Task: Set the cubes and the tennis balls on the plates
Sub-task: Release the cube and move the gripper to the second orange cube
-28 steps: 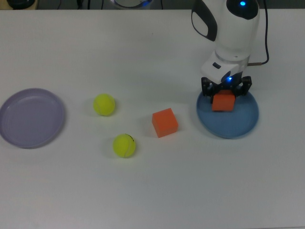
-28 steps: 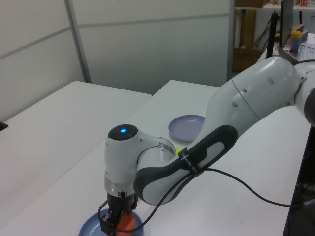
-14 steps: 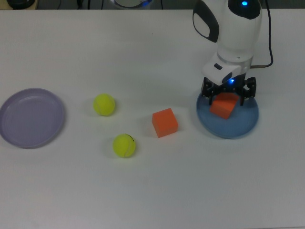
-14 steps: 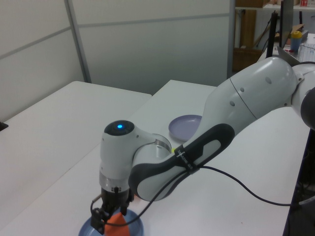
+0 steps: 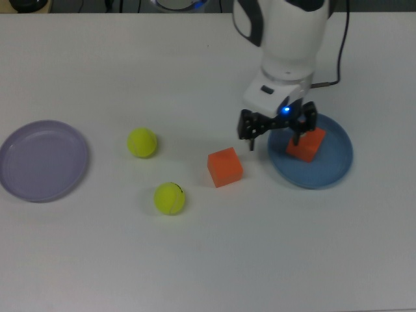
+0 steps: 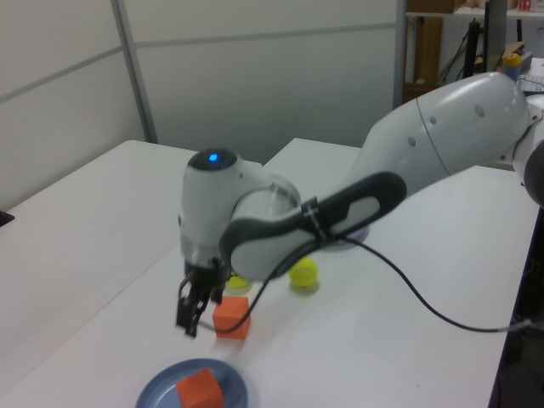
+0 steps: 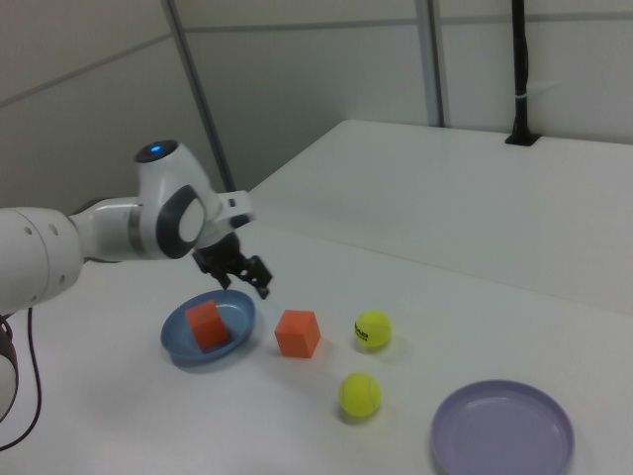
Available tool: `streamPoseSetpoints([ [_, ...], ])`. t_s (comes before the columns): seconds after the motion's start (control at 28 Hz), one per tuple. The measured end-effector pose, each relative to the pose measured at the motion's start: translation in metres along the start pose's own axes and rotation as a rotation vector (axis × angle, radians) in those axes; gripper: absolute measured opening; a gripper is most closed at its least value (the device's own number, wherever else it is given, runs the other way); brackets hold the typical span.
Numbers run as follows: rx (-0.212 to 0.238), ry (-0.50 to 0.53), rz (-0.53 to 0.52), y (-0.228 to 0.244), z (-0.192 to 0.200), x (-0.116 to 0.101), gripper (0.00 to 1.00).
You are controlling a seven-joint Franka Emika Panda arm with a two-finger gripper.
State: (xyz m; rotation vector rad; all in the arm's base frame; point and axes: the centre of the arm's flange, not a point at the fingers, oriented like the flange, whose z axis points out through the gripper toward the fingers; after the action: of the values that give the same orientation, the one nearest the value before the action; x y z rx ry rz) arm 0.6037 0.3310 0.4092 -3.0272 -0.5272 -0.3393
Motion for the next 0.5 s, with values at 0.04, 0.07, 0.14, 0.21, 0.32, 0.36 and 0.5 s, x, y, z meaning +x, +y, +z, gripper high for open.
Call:
streamPoseSetpoints([
  [0.04, 0.001, -0.009, -0.02, 0.011, -0.001, 0.001, 1.0],
  [0.07, 0.003, -0.019, -0.037, 0.022, -0.002, 0.003, 1.0],
  [0.14, 0.01, -0.039, -0.068, 0.045, -0.004, 0.006, 1.0],
  [0.21, 0.021, -0.049, -0.081, 0.063, -0.008, 0.008, 1.0],
  [0.32, 0.032, -0.05, -0.098, 0.092, -0.014, 0.012, 1.0],
  [0.36, 0.034, -0.05, -0.102, 0.097, -0.014, 0.012, 1.0],
  [0.5, 0.032, -0.053, -0.11, 0.11, -0.013, 0.012, 1.0],
])
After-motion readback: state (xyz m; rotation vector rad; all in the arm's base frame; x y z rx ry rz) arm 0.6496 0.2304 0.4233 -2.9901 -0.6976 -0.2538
